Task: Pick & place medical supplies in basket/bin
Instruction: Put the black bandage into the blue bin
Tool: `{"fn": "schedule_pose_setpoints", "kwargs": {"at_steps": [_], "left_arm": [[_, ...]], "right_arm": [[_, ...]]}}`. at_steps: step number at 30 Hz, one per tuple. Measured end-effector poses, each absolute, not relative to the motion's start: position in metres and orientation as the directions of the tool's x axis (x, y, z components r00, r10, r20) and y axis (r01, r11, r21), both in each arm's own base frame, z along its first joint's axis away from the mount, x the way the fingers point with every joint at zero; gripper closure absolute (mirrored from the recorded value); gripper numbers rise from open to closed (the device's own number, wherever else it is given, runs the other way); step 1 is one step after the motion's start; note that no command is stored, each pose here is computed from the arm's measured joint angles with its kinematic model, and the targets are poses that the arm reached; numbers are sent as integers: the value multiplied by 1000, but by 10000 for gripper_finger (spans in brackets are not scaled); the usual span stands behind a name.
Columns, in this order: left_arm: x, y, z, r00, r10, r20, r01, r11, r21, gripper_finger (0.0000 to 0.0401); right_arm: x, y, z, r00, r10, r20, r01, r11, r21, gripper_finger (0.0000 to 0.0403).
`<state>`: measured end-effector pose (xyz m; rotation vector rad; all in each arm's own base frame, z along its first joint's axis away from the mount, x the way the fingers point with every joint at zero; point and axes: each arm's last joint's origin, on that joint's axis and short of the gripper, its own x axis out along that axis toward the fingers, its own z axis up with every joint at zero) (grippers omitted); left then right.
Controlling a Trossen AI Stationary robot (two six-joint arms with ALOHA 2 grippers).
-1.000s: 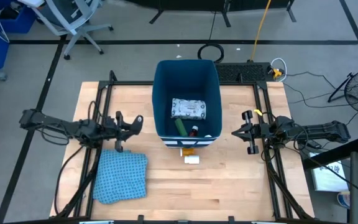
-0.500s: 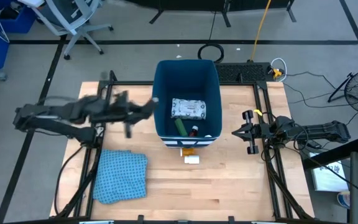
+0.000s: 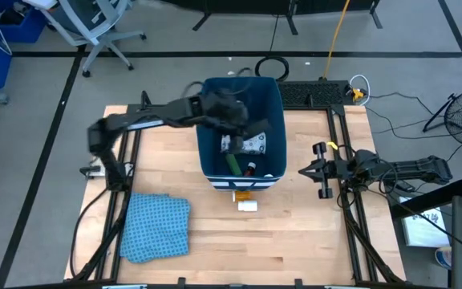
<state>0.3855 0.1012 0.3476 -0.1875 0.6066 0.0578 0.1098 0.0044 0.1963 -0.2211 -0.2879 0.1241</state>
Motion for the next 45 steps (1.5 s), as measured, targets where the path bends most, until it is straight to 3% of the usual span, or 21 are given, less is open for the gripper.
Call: {"fn": "schedule_pose_setpoints", "kwargs": {"at_steps": [11, 29, 42, 45], "left_arm": [[430, 122, 261, 660, 23, -751, -115, 991, -70, 323], [462, 84, 178, 511, -32, -859, 29, 999, -20, 323], [460, 82, 164, 487, -46, -872, 123, 992, 16, 322], [460, 82, 163, 486, -46, -873, 122, 992, 16, 306]], "right_arm": [[113, 2, 184, 987, 72, 143, -33, 965, -260, 403], [112, 1, 188, 982, 52, 180, -5, 968, -253, 403], [112, 1, 188, 982, 53, 180, -7, 968, -251, 403], [112, 1, 188, 982, 53, 180, -7, 968, -251, 403]]}}
